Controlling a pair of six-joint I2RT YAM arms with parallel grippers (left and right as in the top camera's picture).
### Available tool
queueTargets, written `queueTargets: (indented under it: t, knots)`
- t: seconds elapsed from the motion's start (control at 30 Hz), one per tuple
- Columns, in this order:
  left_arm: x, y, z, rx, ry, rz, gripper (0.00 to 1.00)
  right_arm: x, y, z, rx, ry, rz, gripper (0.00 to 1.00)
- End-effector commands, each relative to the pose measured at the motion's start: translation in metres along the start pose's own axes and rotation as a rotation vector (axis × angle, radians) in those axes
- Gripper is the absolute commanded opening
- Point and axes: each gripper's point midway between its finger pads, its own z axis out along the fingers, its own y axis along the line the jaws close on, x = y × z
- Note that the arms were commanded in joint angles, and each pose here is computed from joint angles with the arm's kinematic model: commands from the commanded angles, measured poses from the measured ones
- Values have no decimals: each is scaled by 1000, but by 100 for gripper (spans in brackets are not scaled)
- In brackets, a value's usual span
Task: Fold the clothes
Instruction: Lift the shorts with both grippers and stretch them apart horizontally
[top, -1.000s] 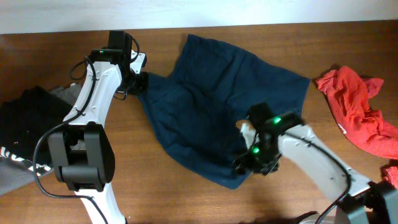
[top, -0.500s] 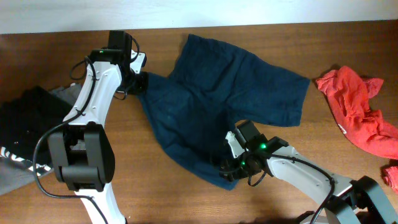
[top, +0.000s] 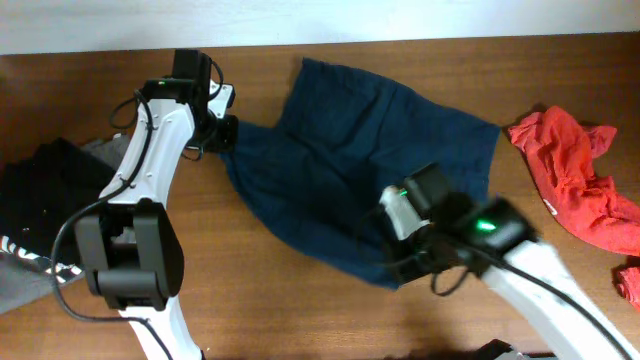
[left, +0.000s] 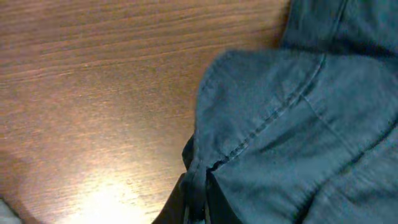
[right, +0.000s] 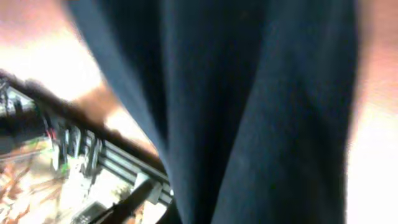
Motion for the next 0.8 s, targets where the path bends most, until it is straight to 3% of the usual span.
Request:
queueTargets:
  t: [0.0, 0.13, 0.27, 0.47, 0.63, 0.77]
  knots:
    - [-23, -3, -84, -18, -187, 27, 0, -24, -31, -56, 184, -195, 98, 4]
    - [-17, -19, -171, -17, -326, 57, 0, -43, -39, -107, 189, -338, 172, 4]
    - [-8, -34, -284, -27, -591, 92, 0, -55, -44, -141, 185, -447, 215, 4]
    - [36, -51, -416, -25, -926, 129, 0, -60, -33, -174, 157, -537, 202, 4]
    - [83, -66, -468, 24, -1049, 171, 0, -50, -22, -202, 148, -579, 190, 4]
    - [108, -69, -479, 33, -1071, 178, 0, -36, -12, -217, 124, -587, 180, 4]
